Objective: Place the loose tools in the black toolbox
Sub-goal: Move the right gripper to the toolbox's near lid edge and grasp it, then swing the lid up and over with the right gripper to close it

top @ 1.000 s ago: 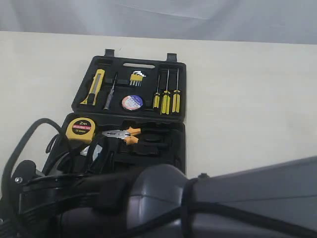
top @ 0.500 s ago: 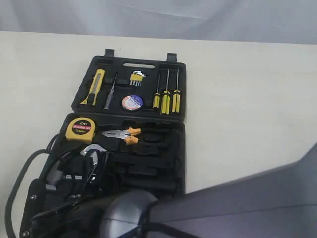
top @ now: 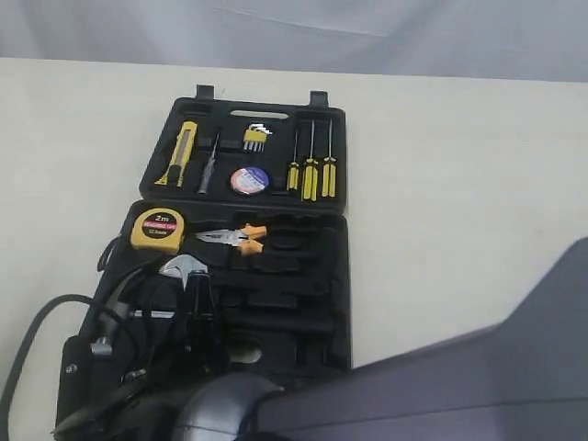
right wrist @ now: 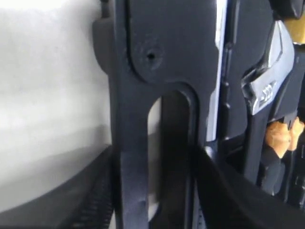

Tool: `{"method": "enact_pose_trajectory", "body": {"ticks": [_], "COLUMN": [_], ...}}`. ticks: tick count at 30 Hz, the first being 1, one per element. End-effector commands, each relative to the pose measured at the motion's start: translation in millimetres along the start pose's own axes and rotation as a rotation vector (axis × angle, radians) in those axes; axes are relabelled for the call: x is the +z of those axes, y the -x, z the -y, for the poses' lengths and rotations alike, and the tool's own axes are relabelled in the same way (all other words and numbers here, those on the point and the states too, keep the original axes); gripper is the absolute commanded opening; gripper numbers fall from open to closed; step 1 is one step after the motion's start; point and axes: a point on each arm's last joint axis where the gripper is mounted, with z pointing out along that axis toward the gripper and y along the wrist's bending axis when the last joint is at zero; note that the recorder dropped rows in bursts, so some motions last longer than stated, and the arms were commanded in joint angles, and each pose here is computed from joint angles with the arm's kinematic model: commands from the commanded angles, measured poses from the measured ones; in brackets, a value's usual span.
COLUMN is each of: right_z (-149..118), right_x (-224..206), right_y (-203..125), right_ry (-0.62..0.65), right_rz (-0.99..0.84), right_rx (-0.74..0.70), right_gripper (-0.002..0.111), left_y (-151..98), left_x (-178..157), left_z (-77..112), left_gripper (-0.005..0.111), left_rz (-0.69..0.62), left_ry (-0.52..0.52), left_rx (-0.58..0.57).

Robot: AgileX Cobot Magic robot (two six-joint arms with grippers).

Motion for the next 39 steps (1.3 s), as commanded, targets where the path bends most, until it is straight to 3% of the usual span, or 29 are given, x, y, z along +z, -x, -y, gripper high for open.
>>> {"method": "enact_pose_trajectory", "body": {"ticks": [1, 17, 23, 27, 31, 36, 39], "right_z": [14.4, 88.0, 126.5, 174.2, 236.7, 301.1, 312.1], "right_x": [-20.8, -139.5, -163.3, -154.0, -122.9, -45.2, -9.1], "right_y": [-5.7, -17.2, -18.4, -27.6, -60.6, -110.8, -121.8], "right_ry": [0.042, 0.162, 0.156, 0.232, 0.442, 0.477, 0.484], "right_rz": [-0.035, 0.064, 0.151, 0.198, 0.324, 0.319, 0.257], "right_rx": [0.059, 0.139, 0.036, -0.02, 0.047, 0.127, 0.151], "right_gripper": [-0.001, -0.001, -0.001, -0.001, -0.001, -0.001, -0.001], "left_y": [1.2, 1.2, 1.2, 1.2, 1.2, 1.2, 1.2], "left_x": [-0.2, -0.2, -0.2, -0.2, -0.2, -0.2, -0.2], "left_z": [0.7, 0.7, 0.7, 0.7, 0.7, 0.7, 0.7], "left_gripper": [0.0, 0.0, 0.0, 0.0, 0.0, 0.0, 0.0], "left_rz": [-0.003, -0.003, -0.003, -0.003, -0.003, -0.003, -0.003], "left_ry": [-0.007, -0.007, -0.007, -0.007, -0.007, -0.007, -0.007], "left_rx": [-0.007, -0.007, -0.007, -0.007, -0.007, -0.007, -0.007]}}
